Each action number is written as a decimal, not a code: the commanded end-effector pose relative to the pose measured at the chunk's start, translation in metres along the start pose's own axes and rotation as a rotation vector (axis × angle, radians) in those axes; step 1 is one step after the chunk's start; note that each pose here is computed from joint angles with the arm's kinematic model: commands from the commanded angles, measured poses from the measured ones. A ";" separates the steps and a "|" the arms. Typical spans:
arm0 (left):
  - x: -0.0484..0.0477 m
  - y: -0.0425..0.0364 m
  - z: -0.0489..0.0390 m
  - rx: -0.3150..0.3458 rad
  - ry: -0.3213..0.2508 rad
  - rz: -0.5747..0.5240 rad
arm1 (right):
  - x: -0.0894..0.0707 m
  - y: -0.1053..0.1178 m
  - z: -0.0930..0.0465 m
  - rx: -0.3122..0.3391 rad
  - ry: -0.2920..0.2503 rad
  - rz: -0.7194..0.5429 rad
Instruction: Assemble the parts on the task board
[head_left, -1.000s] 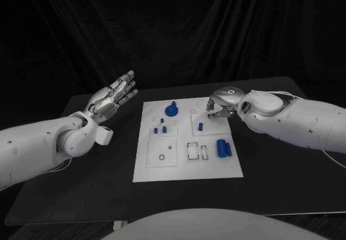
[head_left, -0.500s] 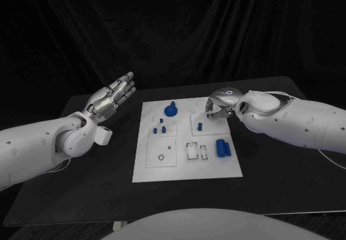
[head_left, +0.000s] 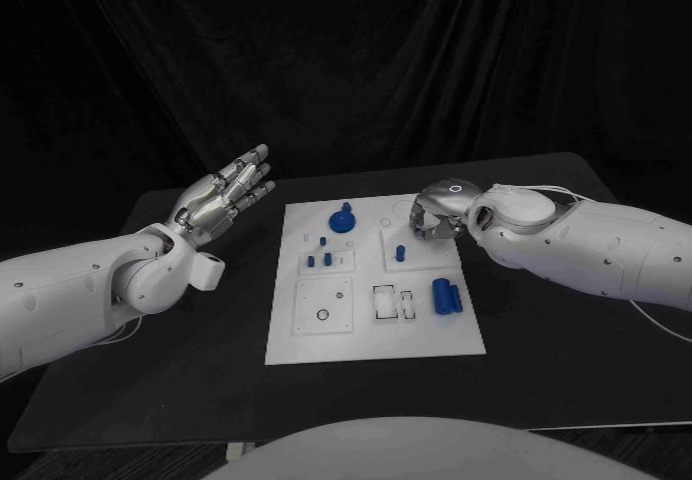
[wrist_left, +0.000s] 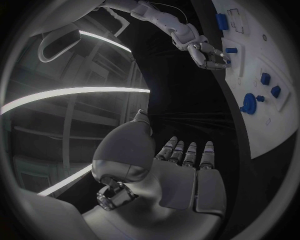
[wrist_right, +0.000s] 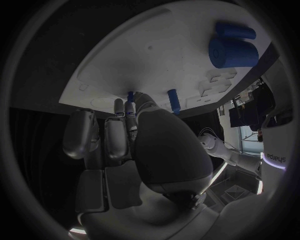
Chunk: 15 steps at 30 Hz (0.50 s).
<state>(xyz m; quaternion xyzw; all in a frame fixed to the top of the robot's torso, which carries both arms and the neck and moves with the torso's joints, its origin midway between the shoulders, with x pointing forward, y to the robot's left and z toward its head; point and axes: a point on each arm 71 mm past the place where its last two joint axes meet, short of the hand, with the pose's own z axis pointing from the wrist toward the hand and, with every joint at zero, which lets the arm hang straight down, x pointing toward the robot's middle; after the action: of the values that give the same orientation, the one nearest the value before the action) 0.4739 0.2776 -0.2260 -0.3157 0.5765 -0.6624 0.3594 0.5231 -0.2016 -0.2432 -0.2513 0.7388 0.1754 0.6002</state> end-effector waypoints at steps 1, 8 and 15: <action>0.0007 -0.0090 -0.0005 0.134 0.003 -0.018 | 0.003 0.001 0.000 -0.002 0.021 0.002; 0.0009 -0.0081 -0.0006 0.129 0.007 -0.022 | 0.007 0.001 0.001 -0.002 0.030 0.004; 0.0010 -0.0074 -0.0006 0.126 0.008 -0.024 | 0.007 0.001 0.000 -0.004 0.025 0.004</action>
<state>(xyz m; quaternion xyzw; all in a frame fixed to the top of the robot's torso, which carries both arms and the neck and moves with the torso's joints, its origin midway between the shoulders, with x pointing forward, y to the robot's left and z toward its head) 0.4737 0.2779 -0.2272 -0.3162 0.5772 -0.6632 0.3565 0.5225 -0.2005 -0.2476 -0.2517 0.7436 0.1761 0.5938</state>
